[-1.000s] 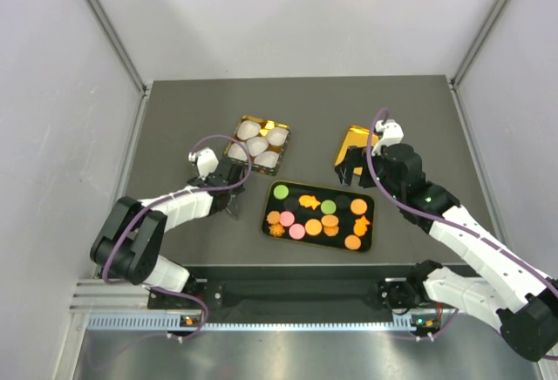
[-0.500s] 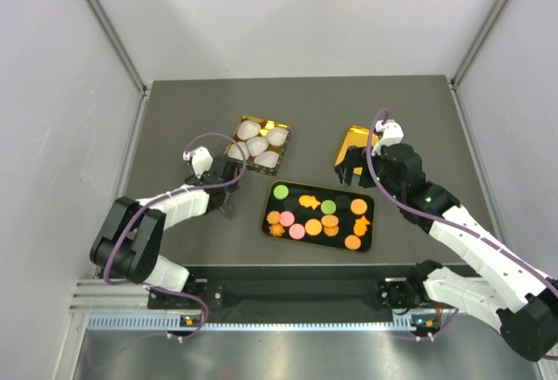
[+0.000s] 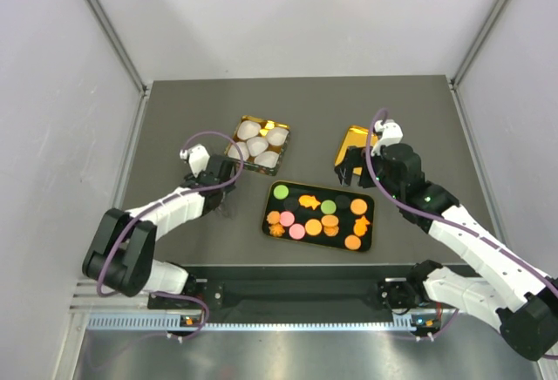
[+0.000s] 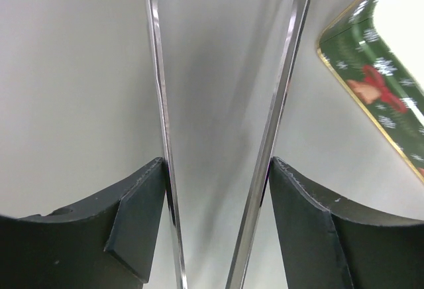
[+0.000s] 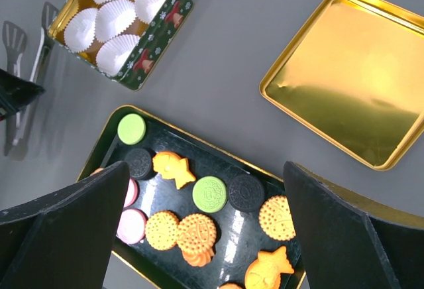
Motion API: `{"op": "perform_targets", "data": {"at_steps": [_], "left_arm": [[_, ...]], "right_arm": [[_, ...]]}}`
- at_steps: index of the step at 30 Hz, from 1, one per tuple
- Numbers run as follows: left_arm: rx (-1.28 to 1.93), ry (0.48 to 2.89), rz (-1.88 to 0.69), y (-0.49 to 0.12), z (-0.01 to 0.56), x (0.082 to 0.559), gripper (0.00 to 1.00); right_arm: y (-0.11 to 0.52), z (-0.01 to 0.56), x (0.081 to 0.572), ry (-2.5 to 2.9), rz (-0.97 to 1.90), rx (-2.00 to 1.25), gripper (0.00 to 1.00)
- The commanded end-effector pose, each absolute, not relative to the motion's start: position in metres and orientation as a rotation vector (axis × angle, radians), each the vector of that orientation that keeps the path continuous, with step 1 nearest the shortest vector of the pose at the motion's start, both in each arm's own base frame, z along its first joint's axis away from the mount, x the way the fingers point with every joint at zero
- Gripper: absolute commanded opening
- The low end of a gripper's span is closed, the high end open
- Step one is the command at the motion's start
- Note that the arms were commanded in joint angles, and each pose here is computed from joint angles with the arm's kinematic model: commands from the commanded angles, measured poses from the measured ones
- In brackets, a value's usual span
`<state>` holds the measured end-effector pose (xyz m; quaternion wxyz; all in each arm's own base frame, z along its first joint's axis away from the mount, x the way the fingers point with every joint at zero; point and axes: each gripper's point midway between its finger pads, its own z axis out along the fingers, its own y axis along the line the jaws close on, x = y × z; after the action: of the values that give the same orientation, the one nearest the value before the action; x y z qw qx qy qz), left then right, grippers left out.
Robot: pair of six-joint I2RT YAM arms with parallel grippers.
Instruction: Pack the cookies
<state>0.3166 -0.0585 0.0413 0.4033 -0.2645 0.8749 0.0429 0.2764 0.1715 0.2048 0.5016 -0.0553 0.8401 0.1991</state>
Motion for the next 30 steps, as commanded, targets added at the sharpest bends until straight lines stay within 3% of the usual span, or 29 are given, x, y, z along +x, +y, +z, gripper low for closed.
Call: {"op": "perform_targets", "data": {"at_steps": [1,16,30], "left_arm": [[-0.665,2.153,0.081,-0.056,0.069,0.321,0.67],[-0.634,2.048,0.045,-0.046,0.140,0.311,0.64],[-0.434,2.045,-0.116,-0.066,0.213,0.300,0.50]], "right_arm": [[0.175,0.207,0.279,2.012,0.489,-0.147,1.00],[0.176,0.204,0.281,2.019,0.487,-0.147,1.00],[0.177,0.210,0.281,2.005,0.495,-0.148,1.00]]}}
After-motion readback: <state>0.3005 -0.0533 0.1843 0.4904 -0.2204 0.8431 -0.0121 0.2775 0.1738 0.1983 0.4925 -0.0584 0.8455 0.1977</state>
